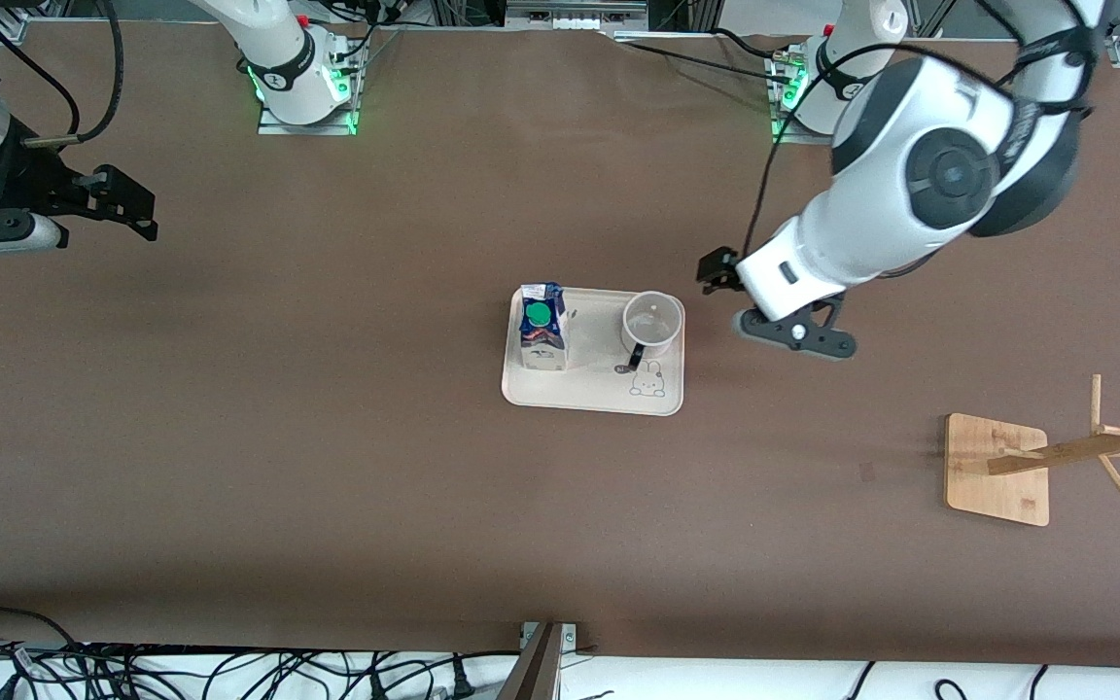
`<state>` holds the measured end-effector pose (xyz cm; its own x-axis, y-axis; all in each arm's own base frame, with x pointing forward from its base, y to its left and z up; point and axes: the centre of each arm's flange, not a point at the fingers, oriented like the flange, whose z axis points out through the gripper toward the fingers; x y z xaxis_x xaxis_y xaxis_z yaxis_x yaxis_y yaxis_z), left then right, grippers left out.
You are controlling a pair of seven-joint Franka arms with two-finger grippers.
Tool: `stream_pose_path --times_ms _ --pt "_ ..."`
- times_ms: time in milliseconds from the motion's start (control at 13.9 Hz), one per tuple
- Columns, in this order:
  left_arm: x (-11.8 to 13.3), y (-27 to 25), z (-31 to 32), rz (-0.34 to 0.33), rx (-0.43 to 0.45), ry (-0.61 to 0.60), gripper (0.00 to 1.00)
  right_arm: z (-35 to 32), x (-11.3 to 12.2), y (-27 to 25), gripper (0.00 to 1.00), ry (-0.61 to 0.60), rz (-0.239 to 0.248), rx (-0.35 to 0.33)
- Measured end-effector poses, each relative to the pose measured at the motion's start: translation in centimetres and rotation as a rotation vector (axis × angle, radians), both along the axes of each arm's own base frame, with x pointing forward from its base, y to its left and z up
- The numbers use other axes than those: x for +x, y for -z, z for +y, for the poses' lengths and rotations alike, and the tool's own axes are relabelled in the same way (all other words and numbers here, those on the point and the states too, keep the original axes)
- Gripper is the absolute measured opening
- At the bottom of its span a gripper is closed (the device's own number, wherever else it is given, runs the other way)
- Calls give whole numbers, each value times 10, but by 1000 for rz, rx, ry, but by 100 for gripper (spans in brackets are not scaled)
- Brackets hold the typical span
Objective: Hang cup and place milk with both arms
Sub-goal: 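Reach the left gripper over the white mug on the tray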
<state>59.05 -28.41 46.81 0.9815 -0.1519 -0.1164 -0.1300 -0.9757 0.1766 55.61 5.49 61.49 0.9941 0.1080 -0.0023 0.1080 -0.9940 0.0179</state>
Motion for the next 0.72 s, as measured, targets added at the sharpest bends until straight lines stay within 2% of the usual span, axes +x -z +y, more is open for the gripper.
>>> stream_pose_path --times_ms 144,287,502,718 --pt "-2 20 -28 -44 55 8 100 0 0 0 100 0 0 0" --pt "-11 39 -45 -29 88 39 100 0 0 0 100 0 1 0" --pt "-42 88 -75 -7 138 111 100 0 0 0 100 -1 1 0" --pt "-58 119 -91 -74 144 155 100 0 0 0 100 0 2 0"
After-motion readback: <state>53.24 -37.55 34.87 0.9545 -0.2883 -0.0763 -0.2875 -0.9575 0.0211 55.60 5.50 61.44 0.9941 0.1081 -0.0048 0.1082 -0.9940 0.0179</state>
